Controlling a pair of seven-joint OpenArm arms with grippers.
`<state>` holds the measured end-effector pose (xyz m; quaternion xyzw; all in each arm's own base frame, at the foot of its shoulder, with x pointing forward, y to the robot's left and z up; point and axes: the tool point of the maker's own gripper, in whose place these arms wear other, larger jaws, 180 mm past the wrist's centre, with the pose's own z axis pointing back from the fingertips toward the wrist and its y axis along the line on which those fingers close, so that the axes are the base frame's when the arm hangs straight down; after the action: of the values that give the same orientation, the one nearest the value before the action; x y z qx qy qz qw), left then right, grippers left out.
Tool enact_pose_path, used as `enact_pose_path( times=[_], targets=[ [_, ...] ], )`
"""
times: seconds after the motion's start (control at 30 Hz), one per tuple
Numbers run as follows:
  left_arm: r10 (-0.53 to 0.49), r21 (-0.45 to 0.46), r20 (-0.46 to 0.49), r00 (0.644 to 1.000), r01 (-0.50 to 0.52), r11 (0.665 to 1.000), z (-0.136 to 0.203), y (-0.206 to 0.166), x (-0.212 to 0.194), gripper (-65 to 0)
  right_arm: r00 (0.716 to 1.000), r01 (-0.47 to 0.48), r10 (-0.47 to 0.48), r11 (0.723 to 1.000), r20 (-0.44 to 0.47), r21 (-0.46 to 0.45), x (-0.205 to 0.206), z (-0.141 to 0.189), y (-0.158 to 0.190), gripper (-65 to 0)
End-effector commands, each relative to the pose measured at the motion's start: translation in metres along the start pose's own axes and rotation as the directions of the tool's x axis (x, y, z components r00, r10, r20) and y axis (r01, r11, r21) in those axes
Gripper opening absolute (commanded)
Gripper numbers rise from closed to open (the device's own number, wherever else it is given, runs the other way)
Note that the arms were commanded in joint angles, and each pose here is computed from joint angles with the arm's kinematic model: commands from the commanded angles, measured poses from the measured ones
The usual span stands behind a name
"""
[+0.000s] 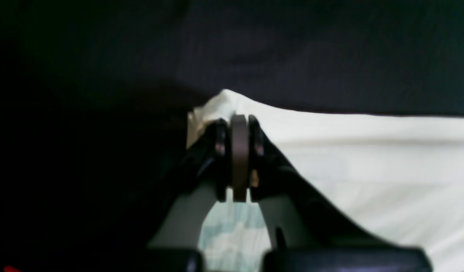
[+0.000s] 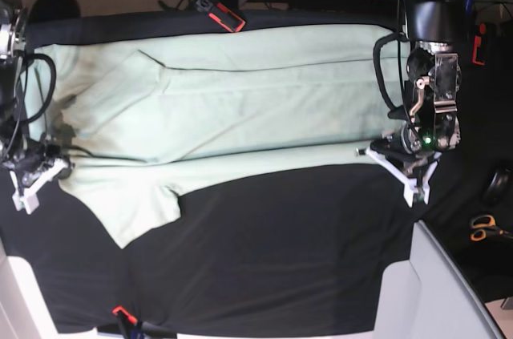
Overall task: Fold the T-shirt properly
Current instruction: 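Drag the hem corners with both grippers over toward the shoulder edge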
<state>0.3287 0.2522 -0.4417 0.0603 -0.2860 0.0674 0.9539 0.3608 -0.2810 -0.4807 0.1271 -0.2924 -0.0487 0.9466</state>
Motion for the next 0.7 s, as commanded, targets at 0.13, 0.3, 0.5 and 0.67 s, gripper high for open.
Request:
enact_pose_path(
  times=[0.13,0.3,0.5,0.67],
  targets=[
    [-0.018,0.032,0.004,1.0,0.018,0.999,0.002,0.014,-0.005,-65.0,0.997,-0.043,0.043,0.999,0.061,-0.007,0.019,0.012,-0.002,-64.3],
    [-0.023,0.033,-0.006,1.0,0.023,0.999,0.002,0.014,-0.01,-65.0,0.999,-0.045,0.045,0.999,0.019,-0.005,0.015,0.015,-0.001,-59.8],
    [-0.03,0.032,-0.025,0.999,0.03,0.999,0.002,0.014,-0.021,-65.0,0.996,0.019,-0.016,0.999,0.085,-0.034,0.031,0.038,-0.018,-32.9],
    [-0.03,0.032,-0.025,0.999,0.031,0.999,0.001,0.014,-0.021,-65.0,0.989,-0.024,0.031,0.998,0.146,-0.05,0.054,0.053,-0.016,-23.8]
  ],
)
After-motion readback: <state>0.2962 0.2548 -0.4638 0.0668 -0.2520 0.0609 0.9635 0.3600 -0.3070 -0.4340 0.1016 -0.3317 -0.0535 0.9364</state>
